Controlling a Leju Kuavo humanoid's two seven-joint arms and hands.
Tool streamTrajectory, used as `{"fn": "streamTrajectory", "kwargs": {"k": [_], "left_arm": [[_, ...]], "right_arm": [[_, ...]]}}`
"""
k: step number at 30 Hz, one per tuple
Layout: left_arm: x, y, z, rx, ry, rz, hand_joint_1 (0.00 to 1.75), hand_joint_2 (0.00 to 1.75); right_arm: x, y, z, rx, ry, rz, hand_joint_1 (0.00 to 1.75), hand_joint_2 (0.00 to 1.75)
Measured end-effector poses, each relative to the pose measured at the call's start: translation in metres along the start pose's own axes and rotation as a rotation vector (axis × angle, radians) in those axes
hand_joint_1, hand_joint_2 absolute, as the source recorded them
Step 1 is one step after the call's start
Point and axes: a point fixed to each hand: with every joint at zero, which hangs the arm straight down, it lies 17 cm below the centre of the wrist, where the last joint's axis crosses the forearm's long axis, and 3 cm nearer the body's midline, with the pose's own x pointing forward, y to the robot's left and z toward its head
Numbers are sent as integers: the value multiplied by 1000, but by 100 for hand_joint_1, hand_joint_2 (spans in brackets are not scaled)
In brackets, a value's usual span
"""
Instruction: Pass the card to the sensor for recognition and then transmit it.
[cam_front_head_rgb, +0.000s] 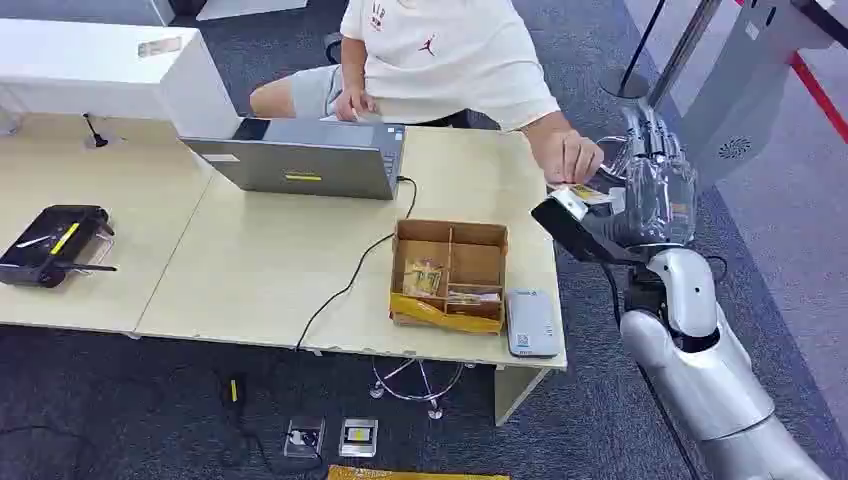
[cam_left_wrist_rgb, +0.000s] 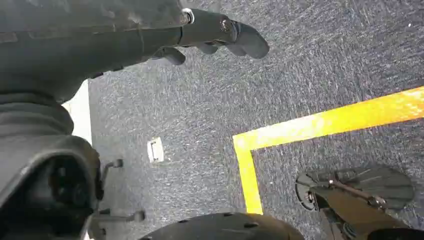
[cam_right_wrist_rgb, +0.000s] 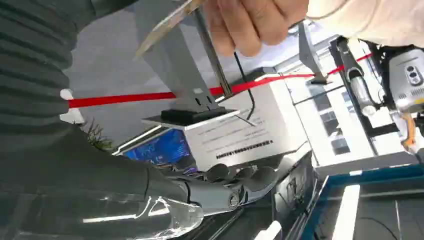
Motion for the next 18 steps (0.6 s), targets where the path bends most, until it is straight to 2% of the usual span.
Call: {"fn": "streamTrajectory", "kwargs": {"k": [3,4,5,6,7,18], "left_arm": [[0,1,0,2,1,0,0,0],[0,1,0,4,1,1,0,0],[0,1,0,5,0,1,0,0],[0,2,0,6,-1,1,0,0],[0,2,0,6,-2,1,0,0],[-1,3,-1,8,0,5,0,0]], "right_arm": [[-1,9,1,22,4,-13,0,175],[-2,11,1,27,5,-15,7,175],[-2,13,2,29,7,-17,56,175],[-2,14,3,30,7,-18,155,175],[-3,16,3,33,7,-18,175,175],[-8,24,10,61,12,-35,175,175]]}}
